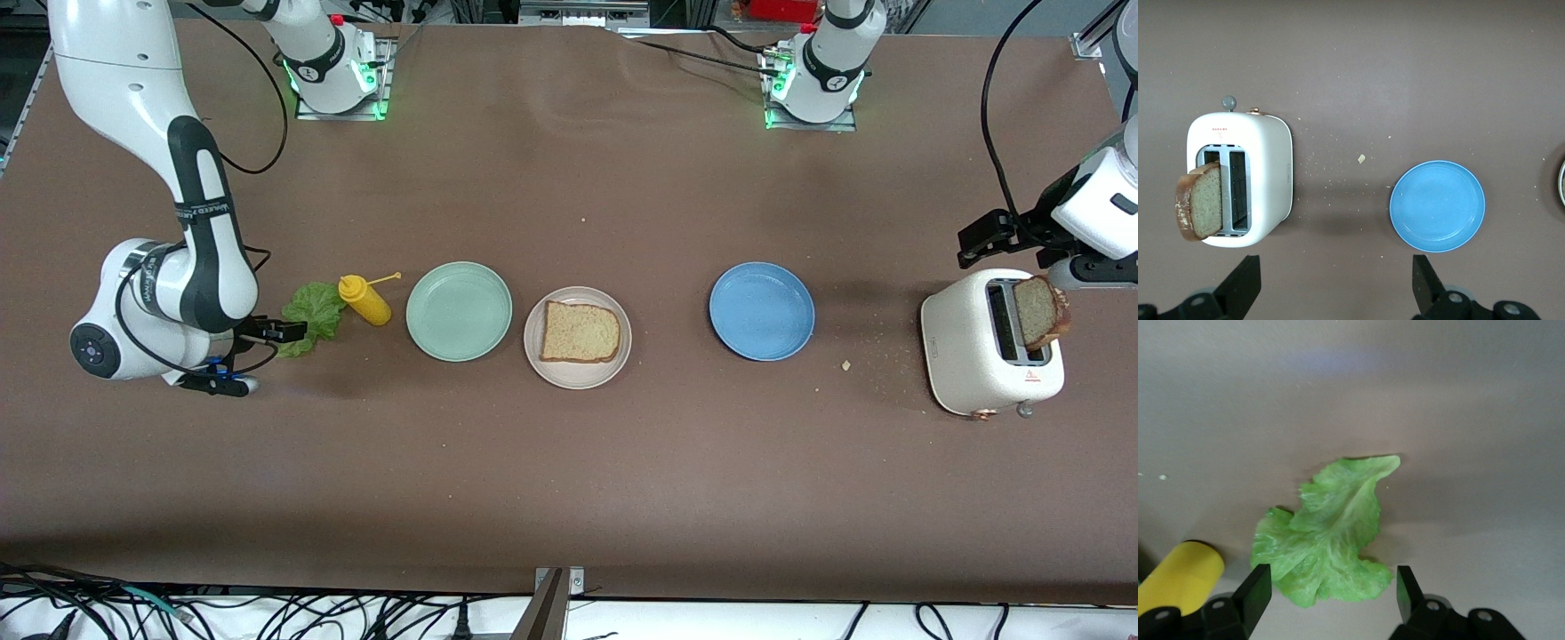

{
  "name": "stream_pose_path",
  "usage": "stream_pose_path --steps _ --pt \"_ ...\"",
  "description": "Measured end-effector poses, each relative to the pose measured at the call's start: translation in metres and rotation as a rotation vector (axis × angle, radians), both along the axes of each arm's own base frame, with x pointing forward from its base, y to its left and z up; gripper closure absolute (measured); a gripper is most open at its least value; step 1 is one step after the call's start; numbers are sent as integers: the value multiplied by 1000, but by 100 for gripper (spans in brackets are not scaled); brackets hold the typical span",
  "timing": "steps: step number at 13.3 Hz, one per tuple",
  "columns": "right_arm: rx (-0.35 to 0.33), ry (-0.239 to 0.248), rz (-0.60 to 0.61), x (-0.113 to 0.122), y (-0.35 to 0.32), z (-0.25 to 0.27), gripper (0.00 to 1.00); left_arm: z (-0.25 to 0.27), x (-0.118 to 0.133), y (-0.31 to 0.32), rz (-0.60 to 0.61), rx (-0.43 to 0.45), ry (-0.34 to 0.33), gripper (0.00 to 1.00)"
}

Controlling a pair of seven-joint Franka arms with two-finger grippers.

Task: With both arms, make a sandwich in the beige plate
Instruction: 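Grasp the lettuce leaf with the right gripper and lift it, then carry the lettuce with the right gripper onto the bread on the beige plate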

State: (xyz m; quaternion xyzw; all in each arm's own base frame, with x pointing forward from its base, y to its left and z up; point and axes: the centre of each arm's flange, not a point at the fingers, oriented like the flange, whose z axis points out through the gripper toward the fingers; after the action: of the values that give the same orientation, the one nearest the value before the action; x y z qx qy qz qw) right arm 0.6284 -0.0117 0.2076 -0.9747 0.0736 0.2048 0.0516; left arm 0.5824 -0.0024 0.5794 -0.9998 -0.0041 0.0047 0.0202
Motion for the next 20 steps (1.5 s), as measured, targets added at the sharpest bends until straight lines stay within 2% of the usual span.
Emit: stream_pose_path --steps 4,9,11,14,18,20 --pt "-8 45 -11 -8 -4 -31 23 0 0 0 0 0 0 0" --pt "-9 52 -13 -9 -5 -35 81 0 0 0 0 0 0 0" --pt "-9 43 -11 -6 -4 -32 95 0 0 0 0 0 0 0" --pt "-5 22 -4 10 -4 -6 95 0 0 0 0 0 0 0" --pt "18 52 8 32 -10 76 96 0 0 0 0 0 0 0" --pt "29 83 16 34 -12 114 96 0 0 0 0 0 0 0"
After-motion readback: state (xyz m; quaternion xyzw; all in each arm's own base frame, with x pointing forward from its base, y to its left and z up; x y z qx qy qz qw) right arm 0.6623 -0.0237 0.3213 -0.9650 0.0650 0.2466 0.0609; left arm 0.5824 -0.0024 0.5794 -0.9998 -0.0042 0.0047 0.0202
